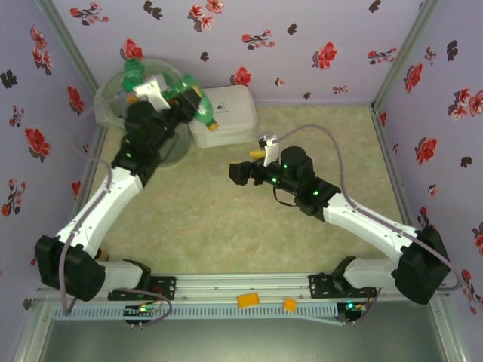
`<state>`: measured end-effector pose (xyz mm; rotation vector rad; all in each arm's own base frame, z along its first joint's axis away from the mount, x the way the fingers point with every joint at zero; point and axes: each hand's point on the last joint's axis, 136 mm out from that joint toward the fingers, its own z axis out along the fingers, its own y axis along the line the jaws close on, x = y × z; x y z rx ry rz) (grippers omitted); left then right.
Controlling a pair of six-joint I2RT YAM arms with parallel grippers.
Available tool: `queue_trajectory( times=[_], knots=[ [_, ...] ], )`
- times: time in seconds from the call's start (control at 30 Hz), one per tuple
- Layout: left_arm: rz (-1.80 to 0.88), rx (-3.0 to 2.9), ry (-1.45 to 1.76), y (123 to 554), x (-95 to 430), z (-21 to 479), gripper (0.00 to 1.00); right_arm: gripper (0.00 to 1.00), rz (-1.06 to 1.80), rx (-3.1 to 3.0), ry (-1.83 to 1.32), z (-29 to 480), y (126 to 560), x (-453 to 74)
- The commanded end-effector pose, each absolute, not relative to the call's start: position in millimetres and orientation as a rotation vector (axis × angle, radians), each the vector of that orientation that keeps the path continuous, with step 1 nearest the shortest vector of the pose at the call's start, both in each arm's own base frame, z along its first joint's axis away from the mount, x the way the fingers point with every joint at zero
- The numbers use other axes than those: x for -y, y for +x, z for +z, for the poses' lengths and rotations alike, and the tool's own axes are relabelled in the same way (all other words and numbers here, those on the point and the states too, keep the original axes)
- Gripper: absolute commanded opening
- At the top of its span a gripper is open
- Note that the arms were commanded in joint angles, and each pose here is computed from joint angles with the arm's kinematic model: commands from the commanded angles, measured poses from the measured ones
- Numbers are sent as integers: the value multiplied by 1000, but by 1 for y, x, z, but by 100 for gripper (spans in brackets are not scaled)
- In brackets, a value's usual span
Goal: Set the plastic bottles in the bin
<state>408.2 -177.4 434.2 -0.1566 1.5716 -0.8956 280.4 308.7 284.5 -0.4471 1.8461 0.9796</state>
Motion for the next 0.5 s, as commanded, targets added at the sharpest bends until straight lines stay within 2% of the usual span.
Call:
queue_trajectory(
  times=[0.0, 0.23, 0.47],
  knots=[
    [-699, -1619, -64, 427, 150, 446, 33, 100, 805, -1900, -391, 267, 287, -282],
    [-452, -1607, -26, 467, 105, 470, 32, 100, 687, -1945, -345, 253, 281, -253],
    [-261, -1754, -8, 507, 84, 444, 32, 100, 628, -1971, -310, 244, 278, -238]
  ],
)
